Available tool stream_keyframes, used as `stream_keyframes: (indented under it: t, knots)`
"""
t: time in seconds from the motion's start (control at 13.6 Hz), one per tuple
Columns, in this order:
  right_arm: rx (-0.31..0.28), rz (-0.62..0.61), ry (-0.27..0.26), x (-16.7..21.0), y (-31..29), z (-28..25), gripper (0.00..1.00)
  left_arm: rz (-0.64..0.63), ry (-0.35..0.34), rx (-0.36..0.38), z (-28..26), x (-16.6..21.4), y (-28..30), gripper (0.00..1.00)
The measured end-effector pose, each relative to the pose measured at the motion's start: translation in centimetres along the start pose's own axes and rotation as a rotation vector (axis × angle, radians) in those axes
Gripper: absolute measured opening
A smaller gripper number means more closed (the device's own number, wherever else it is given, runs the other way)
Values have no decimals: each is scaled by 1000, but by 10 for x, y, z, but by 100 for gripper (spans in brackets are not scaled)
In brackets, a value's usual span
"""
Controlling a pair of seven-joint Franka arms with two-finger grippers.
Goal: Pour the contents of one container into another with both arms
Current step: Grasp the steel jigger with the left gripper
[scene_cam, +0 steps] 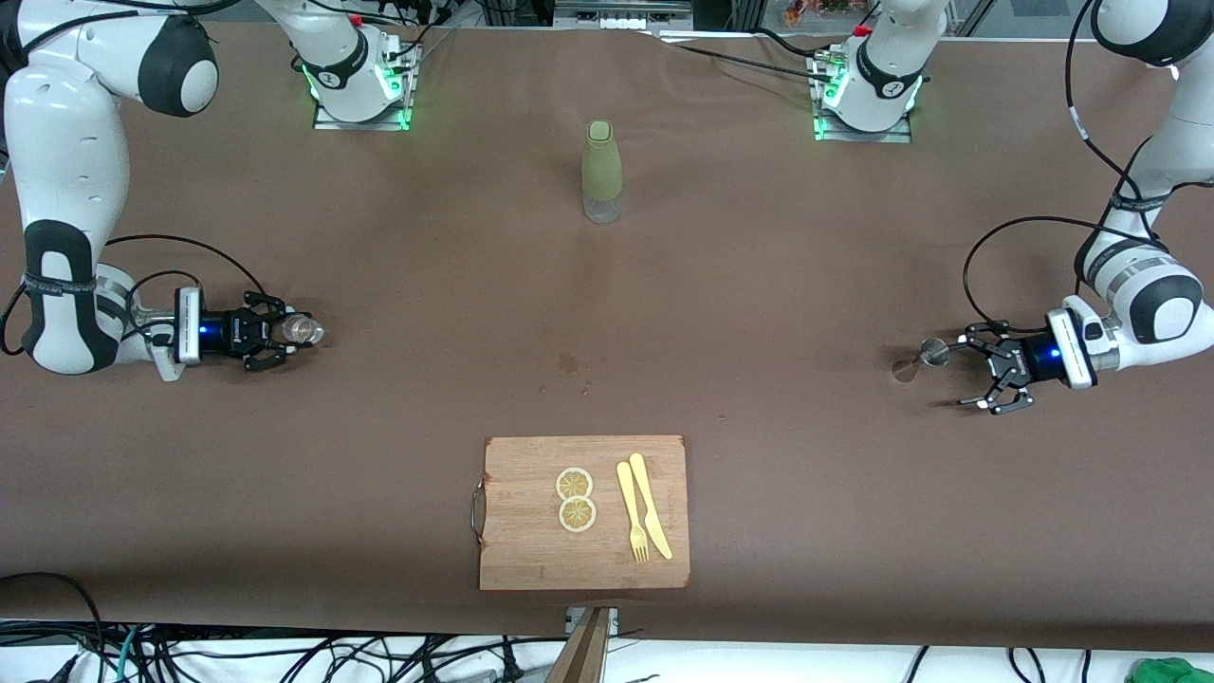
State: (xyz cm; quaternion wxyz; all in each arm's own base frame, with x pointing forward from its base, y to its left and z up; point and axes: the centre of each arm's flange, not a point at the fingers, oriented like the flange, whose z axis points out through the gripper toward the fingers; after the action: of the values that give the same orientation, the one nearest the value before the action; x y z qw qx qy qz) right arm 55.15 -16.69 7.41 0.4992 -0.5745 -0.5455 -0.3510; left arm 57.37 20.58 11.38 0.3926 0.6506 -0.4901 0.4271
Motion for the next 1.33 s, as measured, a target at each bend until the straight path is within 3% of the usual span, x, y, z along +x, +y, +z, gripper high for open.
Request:
stream_keyframes:
  t: [0.59,0.89,1.33]
  knots:
    - [11,14,2,13,7,0,49,-19,72,11,45,-9,11,98]
    - [14,48,-22,42,23,-5,49,-21,83,9,53,-11,15,89]
    - [37,91,-13,75,43,19,49,-48,104,17,60,-18,25,21]
